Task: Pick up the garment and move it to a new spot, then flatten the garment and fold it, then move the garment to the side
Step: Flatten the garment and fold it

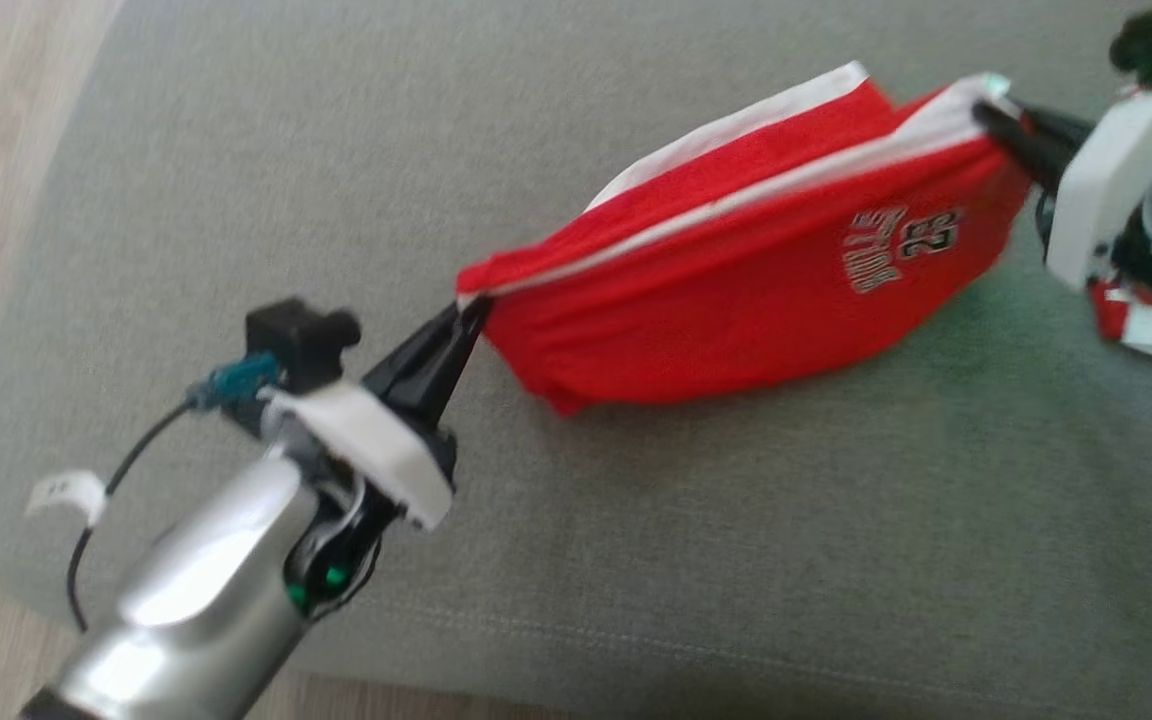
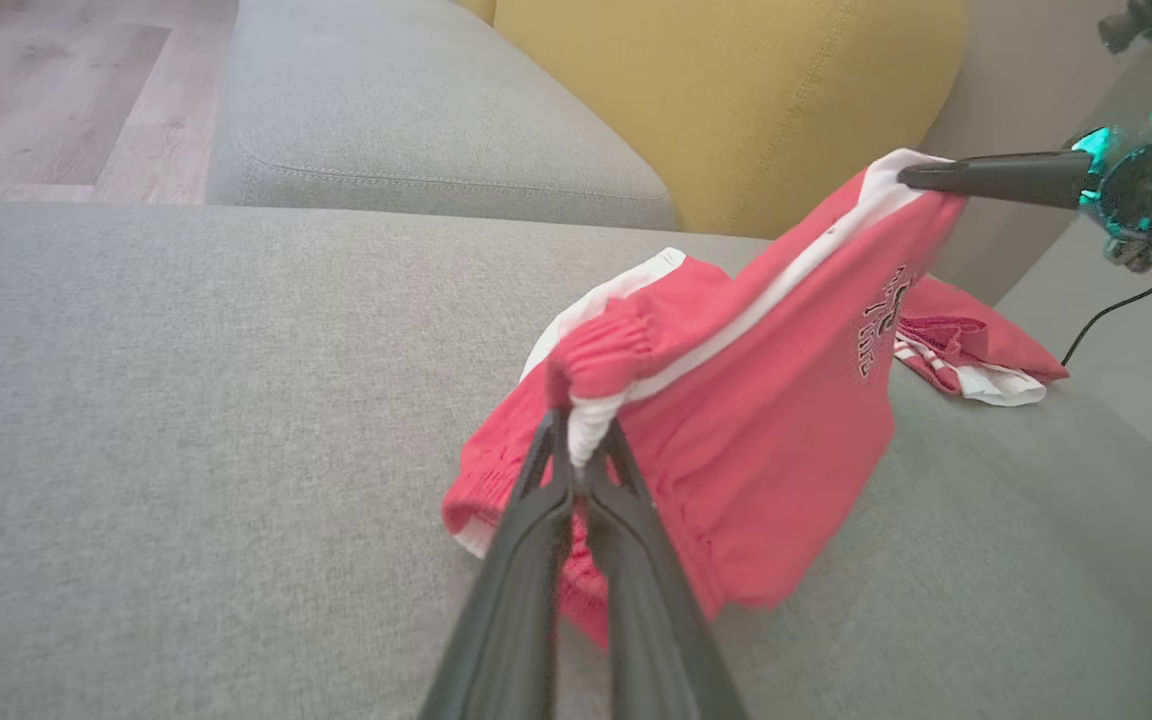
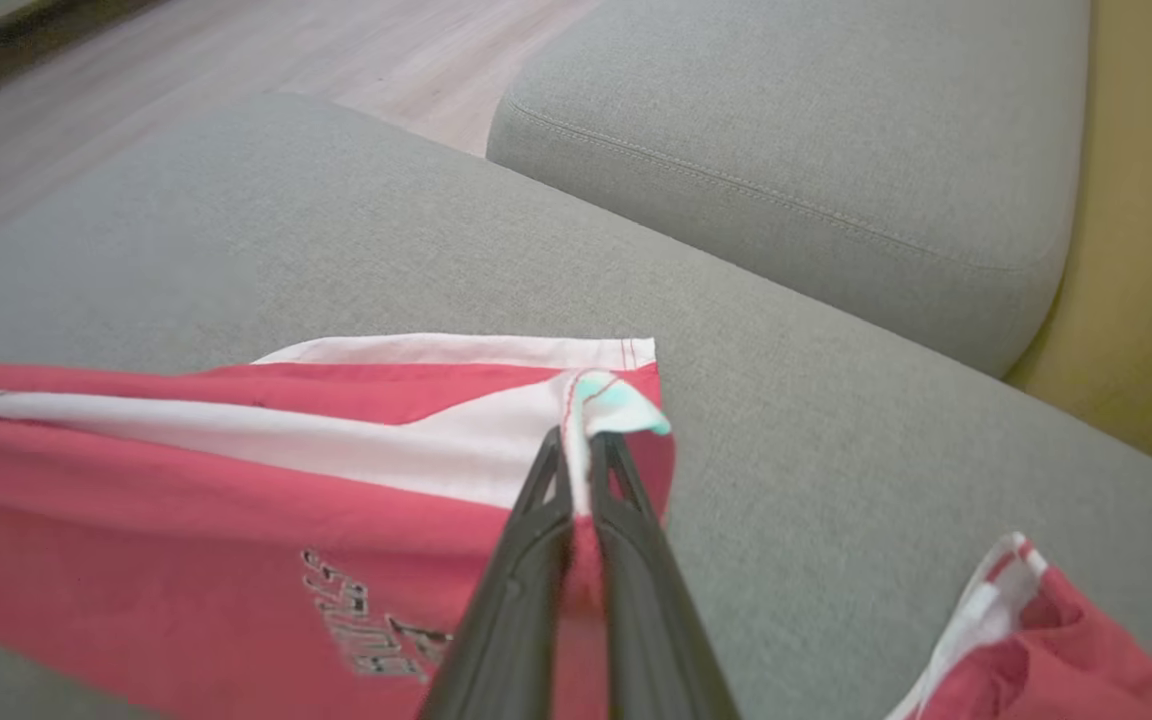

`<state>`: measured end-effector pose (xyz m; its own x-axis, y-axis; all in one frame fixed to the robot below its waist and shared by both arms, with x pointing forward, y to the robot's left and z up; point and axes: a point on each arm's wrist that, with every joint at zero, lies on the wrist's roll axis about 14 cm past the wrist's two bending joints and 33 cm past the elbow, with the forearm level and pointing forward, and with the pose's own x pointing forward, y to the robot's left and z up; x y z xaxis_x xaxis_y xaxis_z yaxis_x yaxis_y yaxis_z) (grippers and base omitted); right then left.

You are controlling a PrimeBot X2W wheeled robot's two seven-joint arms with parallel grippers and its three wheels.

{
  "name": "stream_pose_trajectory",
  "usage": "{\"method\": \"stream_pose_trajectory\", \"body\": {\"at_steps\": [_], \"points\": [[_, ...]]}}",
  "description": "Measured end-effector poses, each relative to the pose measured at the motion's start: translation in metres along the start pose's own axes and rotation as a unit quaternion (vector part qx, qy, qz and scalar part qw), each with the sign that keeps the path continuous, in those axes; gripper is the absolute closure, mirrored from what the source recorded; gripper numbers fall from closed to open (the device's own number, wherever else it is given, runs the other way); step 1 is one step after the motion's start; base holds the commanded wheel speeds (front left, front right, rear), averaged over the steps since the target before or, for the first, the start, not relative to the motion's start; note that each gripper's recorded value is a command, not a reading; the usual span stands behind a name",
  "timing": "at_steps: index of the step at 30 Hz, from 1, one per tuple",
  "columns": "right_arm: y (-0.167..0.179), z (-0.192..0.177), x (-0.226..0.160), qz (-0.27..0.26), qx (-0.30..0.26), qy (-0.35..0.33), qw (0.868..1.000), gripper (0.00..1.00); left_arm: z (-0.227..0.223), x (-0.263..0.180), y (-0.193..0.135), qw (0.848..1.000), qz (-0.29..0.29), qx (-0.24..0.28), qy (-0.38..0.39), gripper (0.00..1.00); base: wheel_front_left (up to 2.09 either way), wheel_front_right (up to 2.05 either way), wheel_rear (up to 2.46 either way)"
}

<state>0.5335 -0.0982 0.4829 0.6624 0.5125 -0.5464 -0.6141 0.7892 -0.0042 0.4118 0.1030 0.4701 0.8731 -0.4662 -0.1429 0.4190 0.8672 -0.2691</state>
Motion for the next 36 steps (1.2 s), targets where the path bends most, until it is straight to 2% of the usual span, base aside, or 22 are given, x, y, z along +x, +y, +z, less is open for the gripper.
{"method": "stream_pose_trajectory", "body": {"at_steps": [4,13,26,27,28,29,36], "points": [[-0.008,0.003,0.030,-0.009,-0.024,0.011,1.000,1.00,-0.005,0.017,0.011,1.000,0.006,0.003,0.013,1.00,0.00,0.00,0.00],[-0.015,-0.013,0.085,-0.011,-0.031,0.031,0.999,1.00,-0.033,0.044,0.038,0.998,0.030,-0.002,0.052,1.00,0.00,0.00,0.00],[-0.012,-0.013,0.120,-0.008,-0.008,-0.003,1.000,1.00,-0.056,0.051,0.061,0.994,0.068,0.003,0.087,1.00,0.00,0.00,0.00],[-0.012,-0.015,0.121,-0.009,-0.008,0.000,1.000,0.00,-0.058,0.051,0.061,0.994,0.070,0.001,0.087,0.70,0.00,0.00,0.00],[-0.013,-0.017,0.122,-0.012,-0.006,0.002,1.000,0.00,-0.059,0.051,0.061,0.993,0.072,0.000,0.089,0.33,0.00,0.00,0.00],[-0.014,-0.019,0.122,-0.015,-0.003,0.006,1.000,0.00,-0.061,0.051,0.061,0.993,0.074,-0.002,0.091,0.00,0.00,0.00,0.00],[-0.029,-0.024,0.110,-0.047,0.007,0.011,0.999,0.00,-0.048,0.051,0.068,0.993,0.095,-0.004,0.074,0.00,0.00,0.00,0.00]]}}
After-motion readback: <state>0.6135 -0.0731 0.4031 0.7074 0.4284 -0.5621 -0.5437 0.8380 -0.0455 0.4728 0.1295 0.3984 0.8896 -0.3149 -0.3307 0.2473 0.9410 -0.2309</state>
